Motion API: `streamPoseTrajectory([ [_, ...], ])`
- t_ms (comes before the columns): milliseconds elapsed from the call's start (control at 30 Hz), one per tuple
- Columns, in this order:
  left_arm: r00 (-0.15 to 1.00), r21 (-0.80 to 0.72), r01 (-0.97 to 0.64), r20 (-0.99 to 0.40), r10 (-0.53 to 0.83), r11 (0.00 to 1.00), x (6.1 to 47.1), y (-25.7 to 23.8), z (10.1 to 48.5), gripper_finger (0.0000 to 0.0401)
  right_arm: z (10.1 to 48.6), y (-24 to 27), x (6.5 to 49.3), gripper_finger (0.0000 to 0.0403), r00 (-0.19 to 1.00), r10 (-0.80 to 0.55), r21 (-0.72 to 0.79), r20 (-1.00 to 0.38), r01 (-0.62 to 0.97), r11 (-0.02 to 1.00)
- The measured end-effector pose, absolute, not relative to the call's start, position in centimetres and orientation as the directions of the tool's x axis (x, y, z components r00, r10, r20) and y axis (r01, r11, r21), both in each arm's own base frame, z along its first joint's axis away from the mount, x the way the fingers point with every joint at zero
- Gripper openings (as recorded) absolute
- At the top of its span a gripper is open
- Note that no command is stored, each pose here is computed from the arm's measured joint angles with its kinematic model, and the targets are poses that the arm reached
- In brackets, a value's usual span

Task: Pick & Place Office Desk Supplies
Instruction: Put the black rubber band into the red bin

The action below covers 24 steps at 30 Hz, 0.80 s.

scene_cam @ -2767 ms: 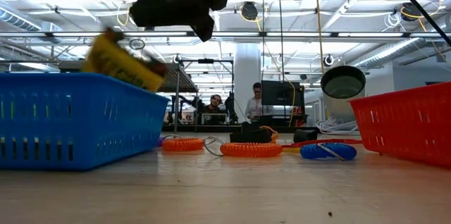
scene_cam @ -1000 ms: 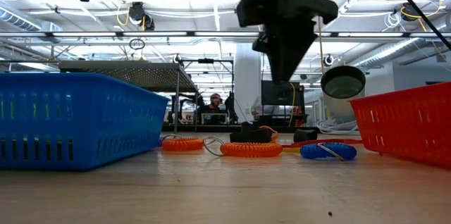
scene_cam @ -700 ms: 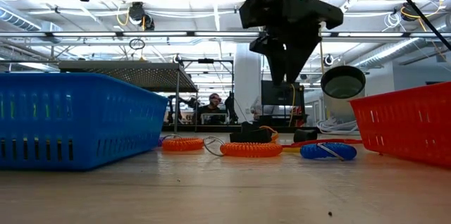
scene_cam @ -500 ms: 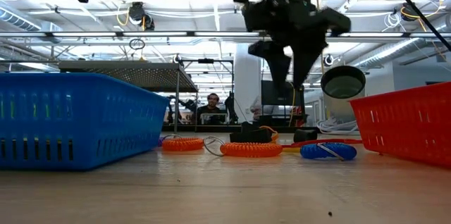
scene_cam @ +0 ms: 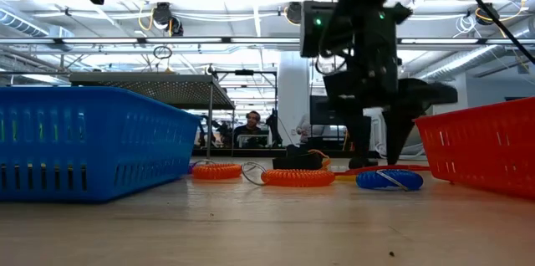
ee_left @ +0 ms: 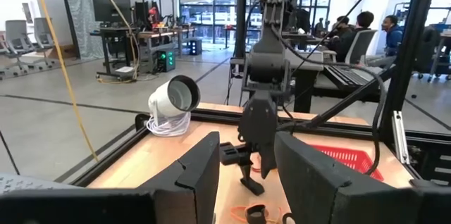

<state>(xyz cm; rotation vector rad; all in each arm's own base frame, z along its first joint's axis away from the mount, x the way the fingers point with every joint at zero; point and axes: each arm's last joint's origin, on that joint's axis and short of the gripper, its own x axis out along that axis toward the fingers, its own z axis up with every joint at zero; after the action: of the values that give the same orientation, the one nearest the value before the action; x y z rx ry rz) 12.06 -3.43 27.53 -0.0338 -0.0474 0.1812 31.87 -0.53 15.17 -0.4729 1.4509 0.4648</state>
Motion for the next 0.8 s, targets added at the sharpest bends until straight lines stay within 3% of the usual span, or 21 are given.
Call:
streamPoseTrajectory([
  [400,0.977,-0.039,-0.206,0.043,0.208,0.978,12.0,-3.4,27.5,0.0145,13.6,-0.6,31.3,0.0177,0.109,-0.043,-0.096,-0.993,-0.553,0.827],
  [600,0.977,-0.039,-0.206,0.044,0.208,0.978,12.0,-3.4,27.5,0.0145,14.5,-0.7,31.2,0.0178,0.156,-0.047,-0.126,-0.987,-0.547,0.828],
  [800,0.977,-0.039,-0.206,0.044,0.208,0.978,12.0,-3.3,27.5,0.0145,16.7,-0.9,31.4,0.0173,0.275,-0.078,-0.206,-0.958,-0.474,0.856],
])
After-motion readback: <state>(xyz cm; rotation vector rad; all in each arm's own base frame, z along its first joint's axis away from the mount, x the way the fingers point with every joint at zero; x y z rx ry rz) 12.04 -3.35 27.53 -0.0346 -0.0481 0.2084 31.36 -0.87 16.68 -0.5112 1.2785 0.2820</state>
